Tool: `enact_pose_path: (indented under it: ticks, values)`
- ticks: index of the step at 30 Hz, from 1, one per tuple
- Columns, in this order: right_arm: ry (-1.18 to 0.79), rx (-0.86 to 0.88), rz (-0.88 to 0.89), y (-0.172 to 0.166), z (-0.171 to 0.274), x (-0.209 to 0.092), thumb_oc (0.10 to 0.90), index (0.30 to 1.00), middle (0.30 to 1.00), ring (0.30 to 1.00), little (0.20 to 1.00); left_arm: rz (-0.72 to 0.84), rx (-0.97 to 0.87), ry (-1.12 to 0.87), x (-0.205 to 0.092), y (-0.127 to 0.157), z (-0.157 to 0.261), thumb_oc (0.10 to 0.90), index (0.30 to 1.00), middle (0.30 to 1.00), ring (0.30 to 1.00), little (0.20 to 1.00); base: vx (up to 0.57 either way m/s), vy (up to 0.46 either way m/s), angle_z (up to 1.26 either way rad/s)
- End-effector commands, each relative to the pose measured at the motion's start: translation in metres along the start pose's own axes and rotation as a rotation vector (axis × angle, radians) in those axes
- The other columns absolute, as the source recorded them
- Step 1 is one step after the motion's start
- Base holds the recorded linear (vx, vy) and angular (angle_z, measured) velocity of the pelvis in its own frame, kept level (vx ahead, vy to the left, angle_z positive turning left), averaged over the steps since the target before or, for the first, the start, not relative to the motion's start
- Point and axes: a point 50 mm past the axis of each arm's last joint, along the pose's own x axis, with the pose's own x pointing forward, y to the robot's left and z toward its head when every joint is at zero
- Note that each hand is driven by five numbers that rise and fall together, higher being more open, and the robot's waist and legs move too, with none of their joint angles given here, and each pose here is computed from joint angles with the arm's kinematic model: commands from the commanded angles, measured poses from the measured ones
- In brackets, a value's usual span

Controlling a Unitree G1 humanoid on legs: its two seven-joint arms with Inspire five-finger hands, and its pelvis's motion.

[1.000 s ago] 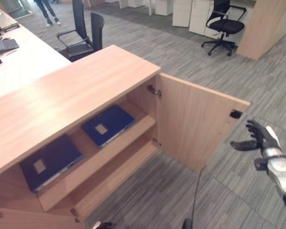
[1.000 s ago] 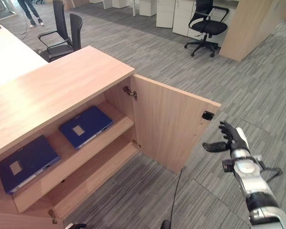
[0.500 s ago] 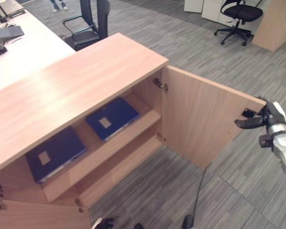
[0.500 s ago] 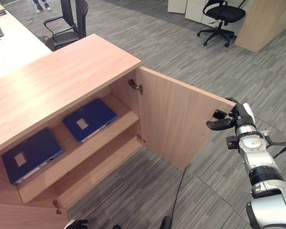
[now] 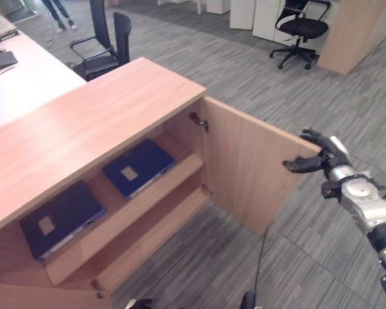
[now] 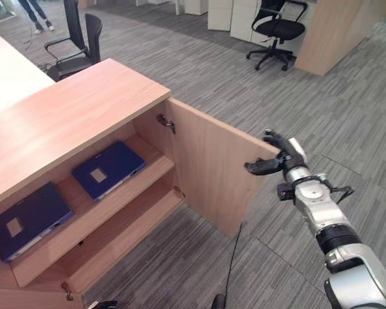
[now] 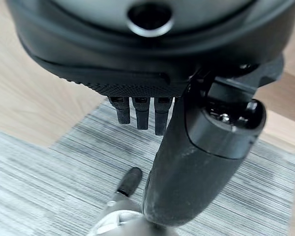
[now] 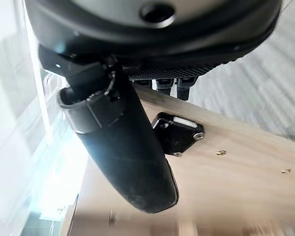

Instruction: Put the empty folder in the office cabinet

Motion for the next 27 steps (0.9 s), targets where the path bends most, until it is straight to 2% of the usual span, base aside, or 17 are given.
enact_pose_path:
  ticks: [1,3,5,6,7,9,10,12,14,16,23,27]
  values:
    - [-0.268,-0.037,0.358,0.077,0.053,0.011,0.8,0.9,0.9,0.9,0.9,-0.02,0.064,-0.021,0.001,0.001,0.005,0.8,0.9,0.9,0.9,0.9,0.0,0.0,0.0]
    - [-0.254,-0.072,0.593,0.112,0.049,-0.004,0.8,0.9,0.9,0.9,0.9,-0.03,0.079,-0.027,0.001,0.001,0.006,0.8,0.9,0.9,0.9,0.9,0.0,0.0,0.0]
    - [-0.253,-0.073,0.594,0.112,0.049,-0.004,0.8,0.9,0.9,0.9,0.9,-0.031,0.078,-0.027,0.001,0.0,0.006,0.8,0.9,0.9,0.9,0.9,0.0,0.0,0.0]
    - [-0.257,-0.101,0.869,0.144,0.052,-0.028,0.8,0.9,0.9,0.9,0.9,-0.046,0.098,-0.037,0.001,0.0,0.007,0.8,0.9,0.9,0.9,0.9,0.0,0.0,0.0]
    - [-0.256,-0.101,0.87,0.144,0.052,-0.028,0.8,0.9,0.9,0.9,0.9,-0.047,0.097,-0.037,0.001,-0.001,0.007,0.8,0.9,0.9,0.9,0.9,-0.03,0.008,0.01]
    - [-0.241,-0.052,1.088,0.166,0.055,-0.047,0.8,0.9,0.9,0.9,0.9,-0.052,0.112,-0.054,0.001,0.0,0.01,0.8,0.9,0.9,0.9,0.9,0.0,0.0,0.0]
    - [-0.241,-0.052,1.089,0.166,0.055,-0.047,0.8,0.9,0.9,0.9,0.9,-0.053,0.111,-0.054,0.001,0.0,0.009,0.8,0.9,0.9,0.9,0.9,0.0,0.0,0.0]
    - [-0.178,0.089,1.152,0.179,0.046,-0.053,0.8,0.9,0.9,0.9,0.9,-0.061,0.137,-0.061,0.001,-0.002,0.011,0.8,0.9,0.9,0.9,0.9,-0.02,0.0,0.06]
    - [-0.161,0.124,1.156,0.183,0.042,-0.053,0.8,0.9,0.9,0.9,0.9,-0.062,0.139,-0.062,0.001,-0.002,0.011,0.8,0.9,0.9,0.9,0.9,-0.01,0.005,0.18]
    - [-0.106,0.273,1.137,0.198,0.03,-0.054,0.8,0.9,0.9,0.9,0.9,-0.054,0.121,-0.061,0.001,-0.003,0.012,0.8,0.9,0.9,0.9,0.9,0.0,0.002,0.28]
    - [-0.034,0.457,1.095,0.223,0.007,-0.063,0.8,0.9,0.9,0.9,0.9,-0.012,0.037,-0.056,0.001,0.001,0.009,0.8,0.9,0.9,0.9,0.9,0.03,-0.027,0.1]
    - [0.058,0.467,1.012,0.218,-0.024,-0.068,0.8,0.9,0.9,0.9,0.9,0.001,-0.064,-0.071,0.001,0.004,0.012,0.8,0.9,0.9,0.9,0.9,-0.04,-0.075,0.2]
